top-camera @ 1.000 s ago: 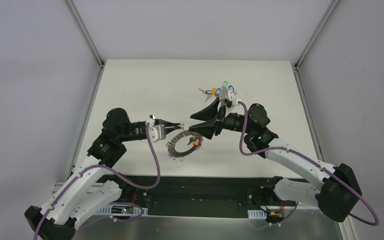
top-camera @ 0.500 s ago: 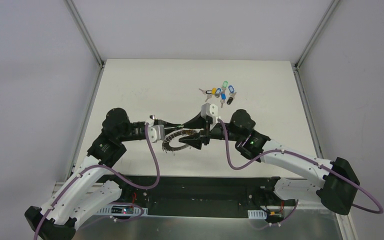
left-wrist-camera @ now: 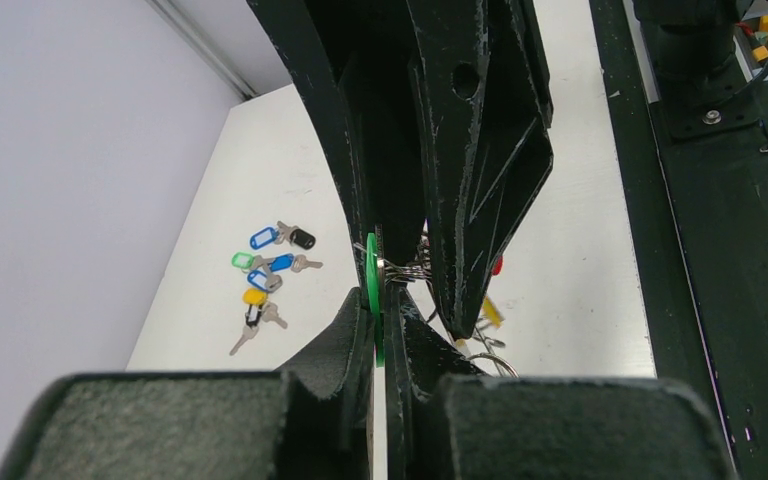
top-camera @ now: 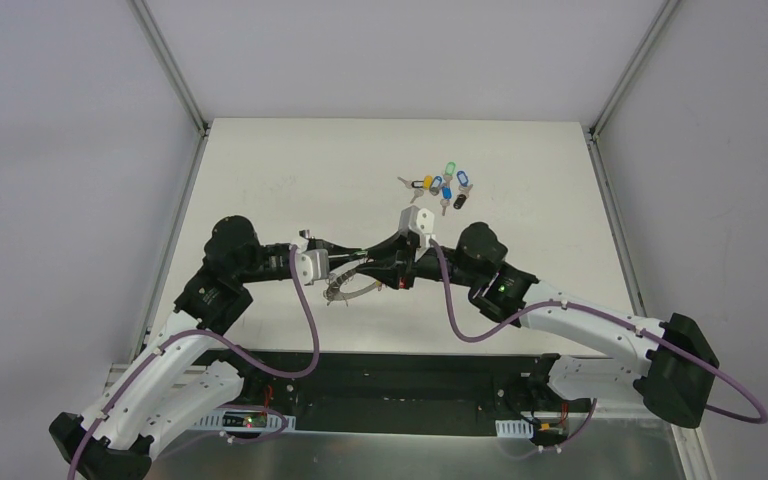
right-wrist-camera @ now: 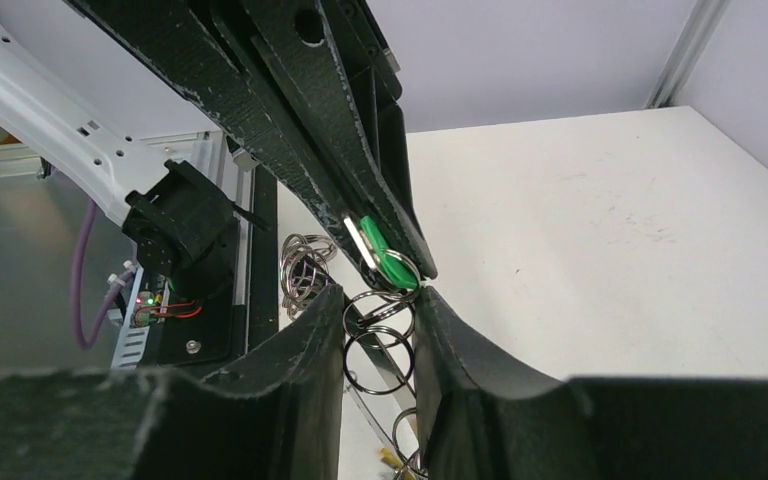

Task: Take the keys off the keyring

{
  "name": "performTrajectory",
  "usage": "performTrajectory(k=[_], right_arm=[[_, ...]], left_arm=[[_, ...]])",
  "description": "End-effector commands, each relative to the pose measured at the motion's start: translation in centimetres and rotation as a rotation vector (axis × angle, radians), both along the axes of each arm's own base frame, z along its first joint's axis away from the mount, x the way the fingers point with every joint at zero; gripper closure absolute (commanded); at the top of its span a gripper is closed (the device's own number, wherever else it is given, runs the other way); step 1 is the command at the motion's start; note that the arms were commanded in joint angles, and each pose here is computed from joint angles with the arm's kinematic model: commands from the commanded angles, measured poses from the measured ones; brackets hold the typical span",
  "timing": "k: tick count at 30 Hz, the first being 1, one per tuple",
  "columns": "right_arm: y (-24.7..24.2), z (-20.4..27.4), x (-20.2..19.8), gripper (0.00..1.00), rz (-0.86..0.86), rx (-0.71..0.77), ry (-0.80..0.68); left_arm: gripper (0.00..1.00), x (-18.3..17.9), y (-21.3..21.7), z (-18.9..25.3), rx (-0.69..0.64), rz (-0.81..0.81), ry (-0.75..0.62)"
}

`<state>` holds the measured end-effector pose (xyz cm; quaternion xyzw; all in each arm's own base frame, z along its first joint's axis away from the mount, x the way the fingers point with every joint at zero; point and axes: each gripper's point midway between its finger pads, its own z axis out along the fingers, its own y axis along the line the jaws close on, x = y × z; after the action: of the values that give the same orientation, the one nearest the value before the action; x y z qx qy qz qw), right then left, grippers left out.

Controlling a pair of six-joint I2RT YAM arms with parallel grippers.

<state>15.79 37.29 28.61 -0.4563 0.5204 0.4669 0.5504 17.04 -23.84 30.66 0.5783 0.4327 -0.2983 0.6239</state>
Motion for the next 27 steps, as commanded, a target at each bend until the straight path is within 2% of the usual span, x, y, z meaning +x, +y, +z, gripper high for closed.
performTrajectory(k=[1, 5, 10, 15, 18, 19, 20, 22, 23, 24, 27], right_arm=[[-0.3, 4.7, 0.8, 1.0, -0.051, 0.11, 0.05], [-0.6, 4.6, 1.8, 0.99, -0.061, 0.055, 0.235], [-1.2, 5.1, 2.8, 0.97, -0.044, 0.058, 0.446], [-0.8, 5.8, 1.8, 0.98, 0.076, 0.009, 0.663], [-0.6, 6.4, 1.0, 0.96, 0.157, -0.045, 0.845], [-0.5, 6.6, 0.6, 0.91, 0.198, -0.071, 0.93], [-0.3, 6.4, 0.4, 0.8, 0.238, -0.099, 1.018], [-0.1, 7.2, -0.1, 0.26, 0.298, -0.127, 1.117], [-0.1, 7.3, -0.2, 0.09, 0.298, -0.124, 1.112], [-0.2, 7.0, 0.2, 0.02, 0.266, -0.103, 1.051], [-1.6, 6.5, 0.3, 0.01, 0.196, -0.037, 0.801]], left_arm=[[1.0, -0.6, 0.0, 2.3, -0.051, -0.023, -0.084], [1.0, -0.2, 0.4, 2.5, -0.053, 0.012, -0.103], [1.0, 0.7, 1.2, 2.5, -0.054, 0.088, -0.132], [1.0, 1.3, 1.5, 2.4, -0.049, 0.124, -0.144], [1.0, 1.6, 1.7, 2.3, -0.046, 0.145, -0.148], [1.0, 1.7, 1.7, 2.3, -0.045, 0.15, -0.15], [1.0, 1.7, 1.7, 2.3, -0.044, 0.149, -0.148], [1.0, 1.6, 1.6, 2.2, -0.043, 0.141, -0.145], [1.0, 1.6, 1.5, 2.2, -0.042, 0.137, -0.143], [1.0, 1.5, 1.4, 2.2, -0.042, 0.132, -0.141], [1.0, 1.3, 1.2, 2.1, -0.041, 0.114, -0.134]])
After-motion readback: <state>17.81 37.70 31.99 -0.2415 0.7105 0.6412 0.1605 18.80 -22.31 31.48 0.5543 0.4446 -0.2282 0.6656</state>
